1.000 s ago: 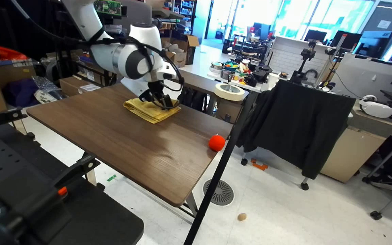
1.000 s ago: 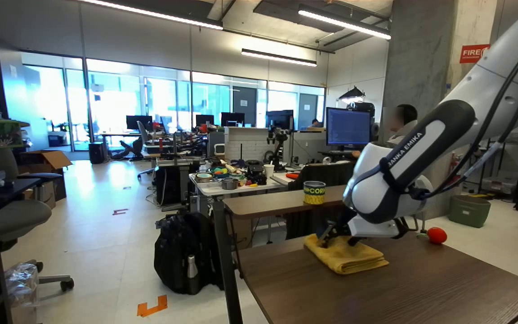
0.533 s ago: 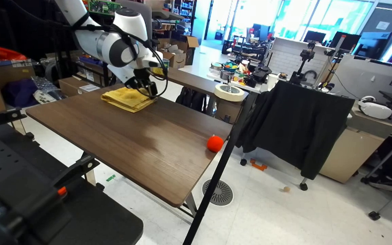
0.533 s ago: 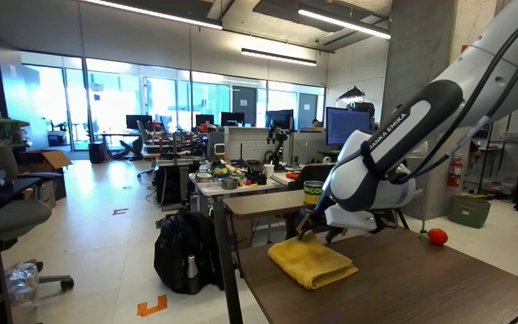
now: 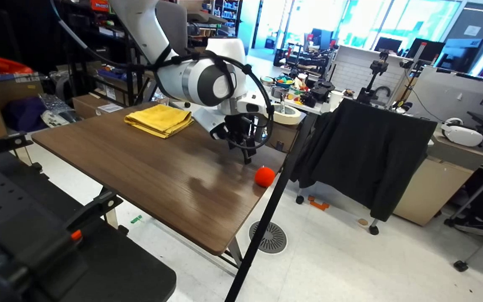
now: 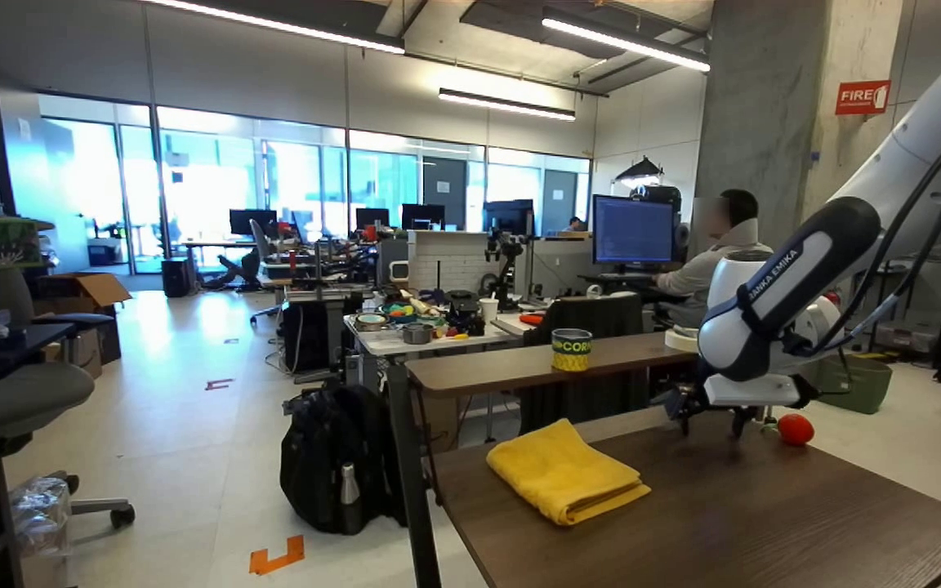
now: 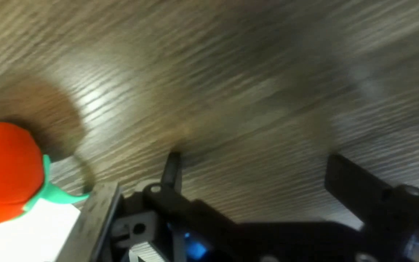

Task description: Wipe the table with the yellow towel

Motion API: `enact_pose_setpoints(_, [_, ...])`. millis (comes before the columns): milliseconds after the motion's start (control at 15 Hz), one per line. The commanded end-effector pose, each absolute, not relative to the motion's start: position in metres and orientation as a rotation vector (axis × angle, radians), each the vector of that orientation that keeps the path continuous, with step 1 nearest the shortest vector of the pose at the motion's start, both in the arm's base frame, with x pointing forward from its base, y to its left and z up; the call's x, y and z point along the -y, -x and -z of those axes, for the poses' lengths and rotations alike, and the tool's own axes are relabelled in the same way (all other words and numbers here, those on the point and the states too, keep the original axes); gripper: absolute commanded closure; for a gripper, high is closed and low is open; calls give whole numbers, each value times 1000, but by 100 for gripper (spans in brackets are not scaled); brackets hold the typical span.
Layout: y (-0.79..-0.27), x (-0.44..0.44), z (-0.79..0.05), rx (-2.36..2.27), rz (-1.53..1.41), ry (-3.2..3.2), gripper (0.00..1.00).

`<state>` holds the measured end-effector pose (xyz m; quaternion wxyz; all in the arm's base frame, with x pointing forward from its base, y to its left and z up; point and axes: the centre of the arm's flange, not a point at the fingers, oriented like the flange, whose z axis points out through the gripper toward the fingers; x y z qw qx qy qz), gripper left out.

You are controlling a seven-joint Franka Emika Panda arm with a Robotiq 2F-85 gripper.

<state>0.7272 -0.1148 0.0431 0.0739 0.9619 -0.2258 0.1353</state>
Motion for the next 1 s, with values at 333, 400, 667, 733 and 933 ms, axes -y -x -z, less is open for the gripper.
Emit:
enact_pose_setpoints(333, [-701, -5, -153, 143, -342, -3146, 0])
enact_pose_setpoints(400, [-701, -21, -160, 88, -363, -3173, 0])
enact_pose_setpoints(667, [-714, -83, -153, -31, -317, -3256, 0])
enact_pose_setpoints(733, [-718, -100, -140, -44, -325, -3263, 0])
enact_pose_setpoints(933, [-724, -137, -97, -23, -287, -3239, 0])
